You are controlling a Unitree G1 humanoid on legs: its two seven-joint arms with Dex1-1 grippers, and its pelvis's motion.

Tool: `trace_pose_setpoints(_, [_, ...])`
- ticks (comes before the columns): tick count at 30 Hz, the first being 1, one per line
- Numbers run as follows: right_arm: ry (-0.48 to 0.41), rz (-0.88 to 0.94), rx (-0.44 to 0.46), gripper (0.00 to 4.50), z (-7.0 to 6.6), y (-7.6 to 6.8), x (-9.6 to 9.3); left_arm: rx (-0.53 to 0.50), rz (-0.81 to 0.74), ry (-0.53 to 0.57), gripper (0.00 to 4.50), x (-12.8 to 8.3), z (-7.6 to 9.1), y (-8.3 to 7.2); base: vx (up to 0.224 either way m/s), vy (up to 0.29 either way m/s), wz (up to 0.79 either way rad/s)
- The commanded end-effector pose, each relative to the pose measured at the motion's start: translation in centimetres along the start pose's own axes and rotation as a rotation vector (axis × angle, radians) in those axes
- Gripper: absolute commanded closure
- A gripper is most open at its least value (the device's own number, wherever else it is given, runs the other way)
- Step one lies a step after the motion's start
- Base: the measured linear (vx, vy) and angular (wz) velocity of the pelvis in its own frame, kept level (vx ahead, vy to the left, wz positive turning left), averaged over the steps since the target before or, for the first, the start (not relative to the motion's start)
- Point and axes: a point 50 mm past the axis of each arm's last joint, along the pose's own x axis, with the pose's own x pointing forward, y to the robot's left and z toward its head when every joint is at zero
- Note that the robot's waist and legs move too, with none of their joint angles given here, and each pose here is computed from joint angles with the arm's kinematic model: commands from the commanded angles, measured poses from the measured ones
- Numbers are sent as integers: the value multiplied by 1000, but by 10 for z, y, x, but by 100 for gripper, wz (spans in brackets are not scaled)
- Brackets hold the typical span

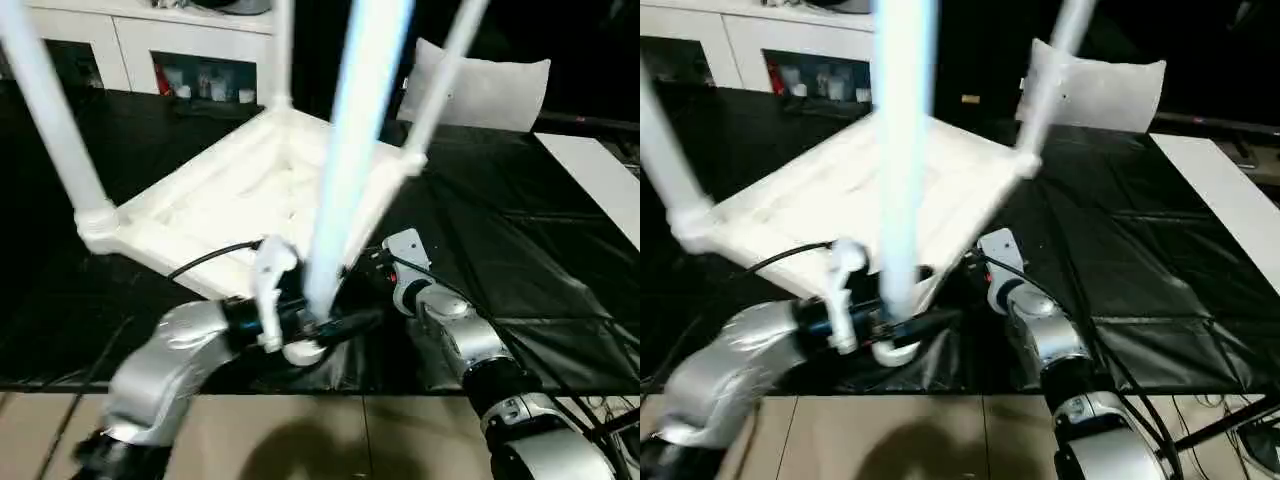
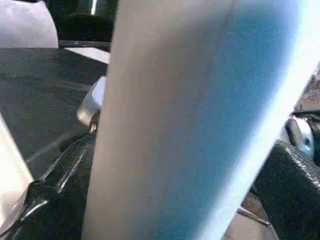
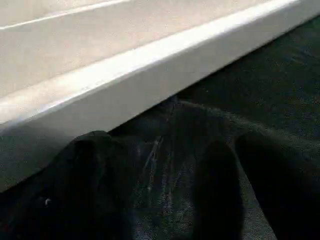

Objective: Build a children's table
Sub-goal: Rotate table base

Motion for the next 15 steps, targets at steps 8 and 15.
trace_pose_setpoints(8, [-38, 45, -12, 0, 4, 7, 3, 6, -113, -75, 6, 40, 14, -14, 0, 0, 0])
trace_pose_setpoints(15, [-55, -34, 1, 0, 4, -21, -8, 33, -69, -76, 6, 44, 13, -8, 0, 0, 0])
